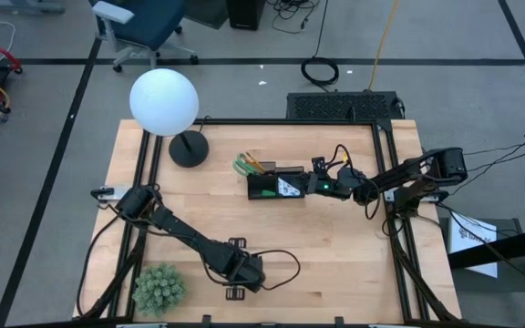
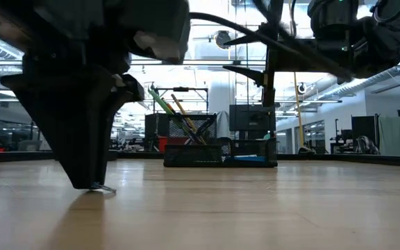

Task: Pick and place office supplies into organizer
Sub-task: Put the blue binder clip into the black desk organizer

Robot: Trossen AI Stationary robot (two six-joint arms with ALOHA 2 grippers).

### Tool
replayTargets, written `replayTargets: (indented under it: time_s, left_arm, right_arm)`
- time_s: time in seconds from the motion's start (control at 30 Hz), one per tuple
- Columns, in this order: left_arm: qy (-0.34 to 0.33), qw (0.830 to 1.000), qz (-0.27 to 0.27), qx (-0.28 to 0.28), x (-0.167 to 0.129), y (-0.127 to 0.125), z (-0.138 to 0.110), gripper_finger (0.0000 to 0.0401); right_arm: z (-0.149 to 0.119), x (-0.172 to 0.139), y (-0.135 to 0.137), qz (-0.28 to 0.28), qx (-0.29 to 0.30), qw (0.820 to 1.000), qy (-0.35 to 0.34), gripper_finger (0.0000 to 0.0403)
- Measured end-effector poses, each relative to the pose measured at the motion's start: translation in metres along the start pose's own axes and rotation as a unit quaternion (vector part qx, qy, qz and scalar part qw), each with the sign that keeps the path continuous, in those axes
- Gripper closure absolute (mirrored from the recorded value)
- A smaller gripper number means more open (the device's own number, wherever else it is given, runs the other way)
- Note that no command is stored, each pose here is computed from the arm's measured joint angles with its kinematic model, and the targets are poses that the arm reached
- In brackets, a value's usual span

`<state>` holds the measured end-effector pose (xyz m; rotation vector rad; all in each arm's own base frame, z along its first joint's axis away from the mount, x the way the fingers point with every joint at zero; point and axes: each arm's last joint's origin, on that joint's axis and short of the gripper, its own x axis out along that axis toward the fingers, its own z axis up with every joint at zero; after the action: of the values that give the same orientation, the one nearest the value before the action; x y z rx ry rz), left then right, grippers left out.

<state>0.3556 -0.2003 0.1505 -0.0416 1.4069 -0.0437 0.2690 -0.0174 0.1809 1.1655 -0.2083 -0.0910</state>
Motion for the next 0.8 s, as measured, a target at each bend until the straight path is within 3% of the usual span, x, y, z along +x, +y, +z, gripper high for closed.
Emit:
replayTargets:
  time_s: [0.43, 0.8]
  left_arm:
    - [0.023, 1.0, 0.016, -0.002, -0.004, 0.005, -0.004, 0.0389]
    - [0.003, 0.999, 0.044, -0.02, -0.031, 0.019, -0.002, 0.0396]
  right_arm:
    - [0.0, 0.0, 0.0, 0.0, 0.0, 1.0, 0.0, 0.0222]
    - [0.0, 0.0, 0.0, -0.002, 0.0, 1.0, 0.001, 0.0222]
